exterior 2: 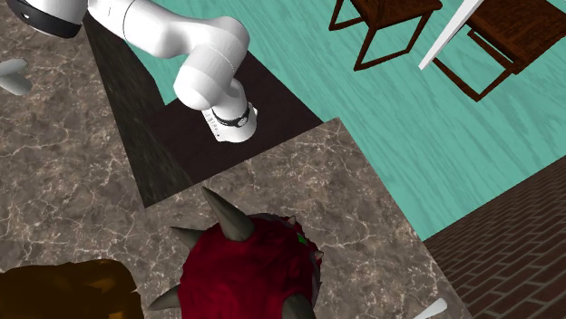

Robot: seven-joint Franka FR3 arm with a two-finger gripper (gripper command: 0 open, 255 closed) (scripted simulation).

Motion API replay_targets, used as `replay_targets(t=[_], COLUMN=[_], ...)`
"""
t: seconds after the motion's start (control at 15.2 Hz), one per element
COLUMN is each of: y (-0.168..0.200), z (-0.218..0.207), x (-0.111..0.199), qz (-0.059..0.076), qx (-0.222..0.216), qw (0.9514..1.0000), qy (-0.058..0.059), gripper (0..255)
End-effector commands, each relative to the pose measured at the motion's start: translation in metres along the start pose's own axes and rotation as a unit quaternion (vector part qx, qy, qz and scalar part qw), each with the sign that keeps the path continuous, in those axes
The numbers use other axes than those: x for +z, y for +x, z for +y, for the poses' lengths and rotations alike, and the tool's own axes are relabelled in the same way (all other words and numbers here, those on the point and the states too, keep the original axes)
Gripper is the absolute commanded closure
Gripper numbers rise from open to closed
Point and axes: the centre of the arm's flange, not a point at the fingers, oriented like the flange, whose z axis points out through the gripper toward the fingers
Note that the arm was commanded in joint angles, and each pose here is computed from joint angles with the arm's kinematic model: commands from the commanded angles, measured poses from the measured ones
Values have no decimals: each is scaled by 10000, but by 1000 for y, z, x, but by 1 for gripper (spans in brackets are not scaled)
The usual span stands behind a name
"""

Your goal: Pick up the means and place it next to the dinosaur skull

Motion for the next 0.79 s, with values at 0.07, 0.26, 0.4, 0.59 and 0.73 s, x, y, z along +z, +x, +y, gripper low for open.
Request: replay_targets(t=[0.07,0.26,0.4,0.59,0.73], y=[-36,-63,-63,-64,-65], z=[-18,-32,-32,-32,-32], x=[-3,1,12,28,38], qz=[-2,-2,-2,-2,-2], qx=[-3,-3,-3,-3,-3], qw=[10000,10000,10000,10000,10000], qy=[5,5,5,5,5], gripper=[255,255,255,255,255])
